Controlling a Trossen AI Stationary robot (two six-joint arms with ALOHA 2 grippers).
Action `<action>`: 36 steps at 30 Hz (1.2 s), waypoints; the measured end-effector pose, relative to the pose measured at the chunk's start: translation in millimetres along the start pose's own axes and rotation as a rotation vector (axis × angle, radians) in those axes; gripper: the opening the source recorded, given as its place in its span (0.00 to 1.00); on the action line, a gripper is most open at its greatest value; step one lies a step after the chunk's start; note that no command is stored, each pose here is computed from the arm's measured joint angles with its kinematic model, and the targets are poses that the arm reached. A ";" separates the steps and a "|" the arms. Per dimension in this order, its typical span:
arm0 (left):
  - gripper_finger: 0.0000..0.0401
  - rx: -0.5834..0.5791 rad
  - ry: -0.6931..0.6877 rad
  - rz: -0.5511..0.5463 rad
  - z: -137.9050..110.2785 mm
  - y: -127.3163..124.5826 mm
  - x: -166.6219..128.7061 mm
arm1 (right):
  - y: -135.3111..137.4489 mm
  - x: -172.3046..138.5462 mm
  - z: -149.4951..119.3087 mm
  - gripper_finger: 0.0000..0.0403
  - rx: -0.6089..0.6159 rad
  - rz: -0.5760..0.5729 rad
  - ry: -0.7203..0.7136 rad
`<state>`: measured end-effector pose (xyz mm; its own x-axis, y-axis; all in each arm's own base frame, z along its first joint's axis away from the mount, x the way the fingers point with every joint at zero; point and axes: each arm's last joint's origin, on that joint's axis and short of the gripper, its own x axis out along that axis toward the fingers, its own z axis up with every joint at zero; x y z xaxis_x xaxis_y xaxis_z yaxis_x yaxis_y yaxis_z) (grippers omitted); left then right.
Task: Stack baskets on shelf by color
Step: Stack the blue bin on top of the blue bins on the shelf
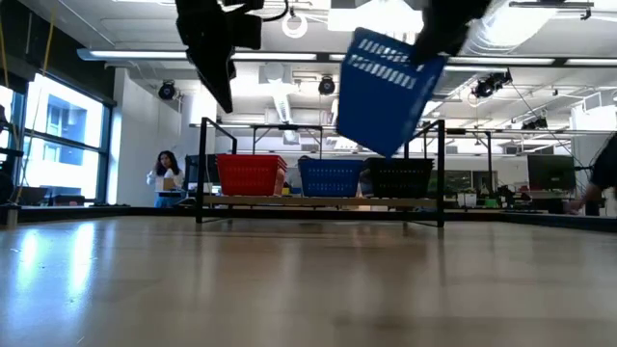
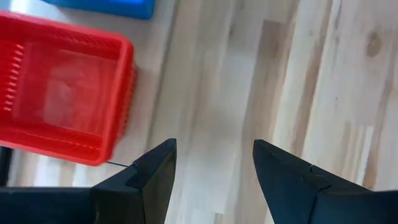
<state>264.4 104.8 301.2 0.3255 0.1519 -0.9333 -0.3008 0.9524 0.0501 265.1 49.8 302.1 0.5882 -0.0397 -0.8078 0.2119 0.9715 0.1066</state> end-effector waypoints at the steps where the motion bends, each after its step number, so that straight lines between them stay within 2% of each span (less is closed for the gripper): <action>1: 0.50 0.000 0.005 -0.010 -2.4 -0.5 1.3 | -2.4 2.1 5.8 0.00 -0.019 -0.010 -0.003; 5: 0.50 -0.003 -0.011 -0.053 -11.7 -3.4 3.2 | -14.7 10.6 27.0 0.00 -0.095 -0.083 0.008; 16: 0.50 -0.098 -0.071 -0.055 -24.8 -4.6 -7.0 | -68.3 37.4 74.8 0.00 -0.314 -0.300 0.064; 25: 0.50 -0.136 -0.079 -0.057 -25.1 -4.6 -8.7 | -112.8 73.5 82.9 0.00 -0.334 -0.360 0.161; 31: 0.50 -0.154 -0.078 -0.057 -25.1 -4.6 -8.7 | -130.0 88.3 83.9 0.00 -0.338 -0.376 0.188; 36: 0.50 -0.154 -0.078 -0.056 -25.1 -4.6 -8.7 | -137.4 87.8 84.3 0.00 -0.356 -0.377 0.192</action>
<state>240.5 92.5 300.2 0.4127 0.1254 -0.9022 -0.4118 0.9091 -0.0620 353.5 -106.8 265.3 0.3627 -0.3888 -0.8469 0.0834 0.9187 -0.3861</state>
